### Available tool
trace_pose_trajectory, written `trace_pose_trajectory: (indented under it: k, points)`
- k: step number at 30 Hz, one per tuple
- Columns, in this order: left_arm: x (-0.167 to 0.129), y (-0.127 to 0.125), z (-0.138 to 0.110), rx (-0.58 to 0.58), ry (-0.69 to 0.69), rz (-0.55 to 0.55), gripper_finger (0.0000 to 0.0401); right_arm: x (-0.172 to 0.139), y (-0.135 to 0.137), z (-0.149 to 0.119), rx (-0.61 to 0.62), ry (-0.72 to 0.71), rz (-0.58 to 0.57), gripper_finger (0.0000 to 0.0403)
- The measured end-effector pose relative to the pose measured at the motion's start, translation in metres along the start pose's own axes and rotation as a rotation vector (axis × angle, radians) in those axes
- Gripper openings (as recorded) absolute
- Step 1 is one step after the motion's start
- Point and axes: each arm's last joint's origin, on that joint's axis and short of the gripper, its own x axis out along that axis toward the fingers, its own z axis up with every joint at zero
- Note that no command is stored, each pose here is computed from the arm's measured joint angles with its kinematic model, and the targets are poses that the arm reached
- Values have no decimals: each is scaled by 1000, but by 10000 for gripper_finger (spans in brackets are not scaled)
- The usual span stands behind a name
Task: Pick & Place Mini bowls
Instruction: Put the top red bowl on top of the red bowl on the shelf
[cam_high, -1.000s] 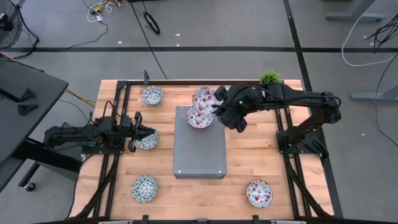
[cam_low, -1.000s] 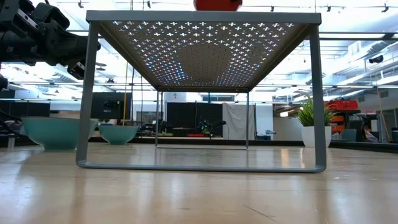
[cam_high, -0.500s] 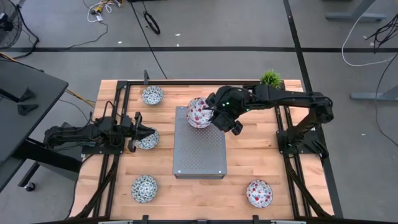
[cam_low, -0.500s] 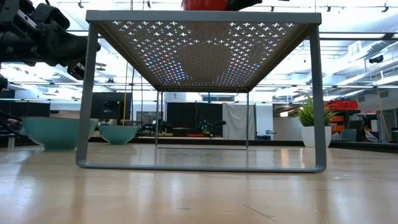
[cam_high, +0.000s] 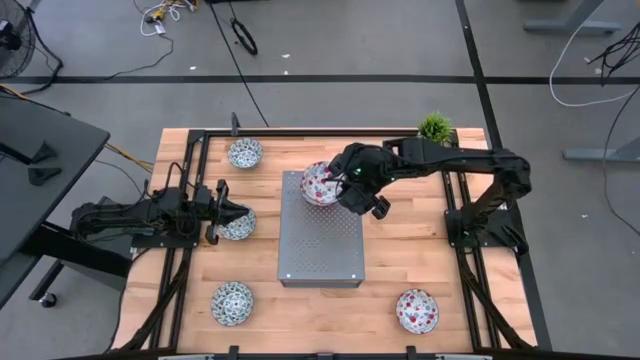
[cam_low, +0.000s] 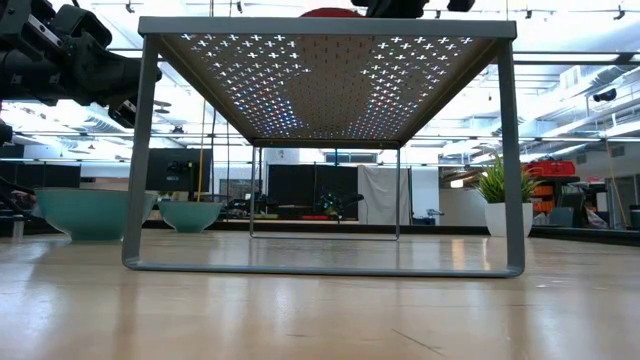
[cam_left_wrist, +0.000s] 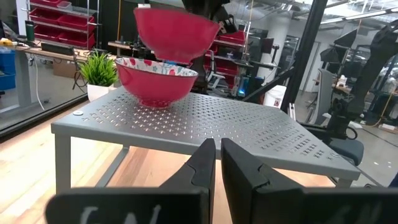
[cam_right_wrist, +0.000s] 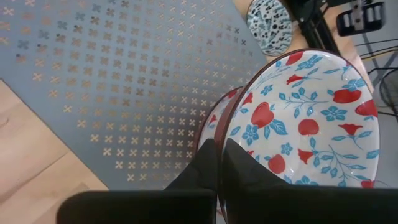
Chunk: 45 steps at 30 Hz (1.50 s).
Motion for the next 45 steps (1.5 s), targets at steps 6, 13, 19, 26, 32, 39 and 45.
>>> trace_pose_trajectory:
  k: [6,13,19,26,32,39,45]
  points:
    - [0,0,0,1,0,0,32,12,-3,-1,-2,52,-5,0]
    - [0,0,0,1,0,0,32,17,-4,-5,6,82,7,0]
    - [0,0,0,0,-1,-1,32,24,-4,-5,7,89,19,0]
    - [0,0,0,1,-1,0,32,31,-4,-6,12,96,46,0]
    - [0,0,0,0,-1,0,32,36,-5,-6,13,101,55,0]
    - [0,0,0,0,-1,0,32,40,-5,-6,14,108,64,0]
    - [0,0,0,1,-1,0,32,40,-5,-6,38,103,54,19]
